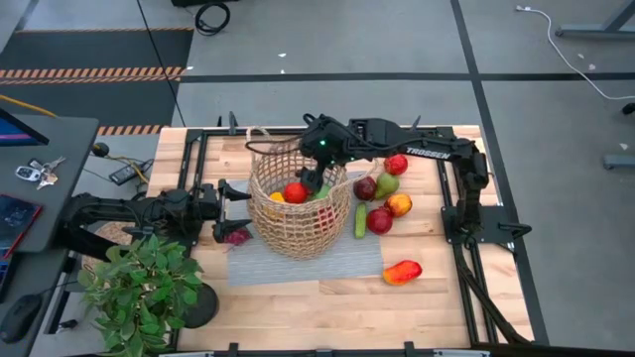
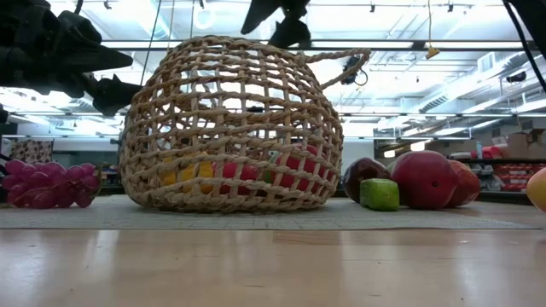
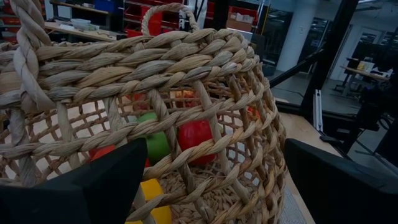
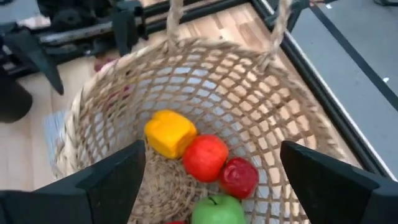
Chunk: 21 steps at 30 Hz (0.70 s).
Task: Build produce basket
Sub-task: Put the green cucumber into the brown basket
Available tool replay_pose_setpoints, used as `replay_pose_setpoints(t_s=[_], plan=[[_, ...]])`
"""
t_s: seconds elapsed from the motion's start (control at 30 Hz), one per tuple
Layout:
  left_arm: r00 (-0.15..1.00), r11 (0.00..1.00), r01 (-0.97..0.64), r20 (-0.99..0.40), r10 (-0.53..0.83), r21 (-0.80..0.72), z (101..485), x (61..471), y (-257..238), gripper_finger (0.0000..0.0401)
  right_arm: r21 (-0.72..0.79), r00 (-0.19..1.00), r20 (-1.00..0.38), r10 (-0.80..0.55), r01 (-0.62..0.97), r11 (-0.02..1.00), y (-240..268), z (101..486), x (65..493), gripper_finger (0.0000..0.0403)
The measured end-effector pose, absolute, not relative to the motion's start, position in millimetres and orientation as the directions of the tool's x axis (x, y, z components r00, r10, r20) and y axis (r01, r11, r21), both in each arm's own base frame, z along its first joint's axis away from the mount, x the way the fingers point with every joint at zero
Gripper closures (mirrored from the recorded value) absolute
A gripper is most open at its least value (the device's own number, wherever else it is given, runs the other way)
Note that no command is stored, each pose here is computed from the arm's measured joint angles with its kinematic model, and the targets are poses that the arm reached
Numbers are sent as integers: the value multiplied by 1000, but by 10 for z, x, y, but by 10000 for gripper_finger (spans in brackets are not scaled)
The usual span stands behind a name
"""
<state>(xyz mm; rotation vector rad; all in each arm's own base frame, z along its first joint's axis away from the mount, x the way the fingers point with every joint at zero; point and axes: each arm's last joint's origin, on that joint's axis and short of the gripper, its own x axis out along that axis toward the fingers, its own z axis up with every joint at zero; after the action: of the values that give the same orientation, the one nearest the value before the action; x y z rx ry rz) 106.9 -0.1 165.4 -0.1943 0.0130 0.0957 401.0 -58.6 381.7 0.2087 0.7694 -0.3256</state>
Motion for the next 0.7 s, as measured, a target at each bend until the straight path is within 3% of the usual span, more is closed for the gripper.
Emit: replay_pose_setpoints(t_s=[0.33,0.7], plan=[[995,977,-96,-24,94,-192,1653,1069,-1,15,14,649,-715,-260,385,923,-478,3959,3833,28],[995,977,-97,-24,94,-192,1653,1069,-1,15,-28,608,-726,-323,443,896,-356,4114,3361,28]])
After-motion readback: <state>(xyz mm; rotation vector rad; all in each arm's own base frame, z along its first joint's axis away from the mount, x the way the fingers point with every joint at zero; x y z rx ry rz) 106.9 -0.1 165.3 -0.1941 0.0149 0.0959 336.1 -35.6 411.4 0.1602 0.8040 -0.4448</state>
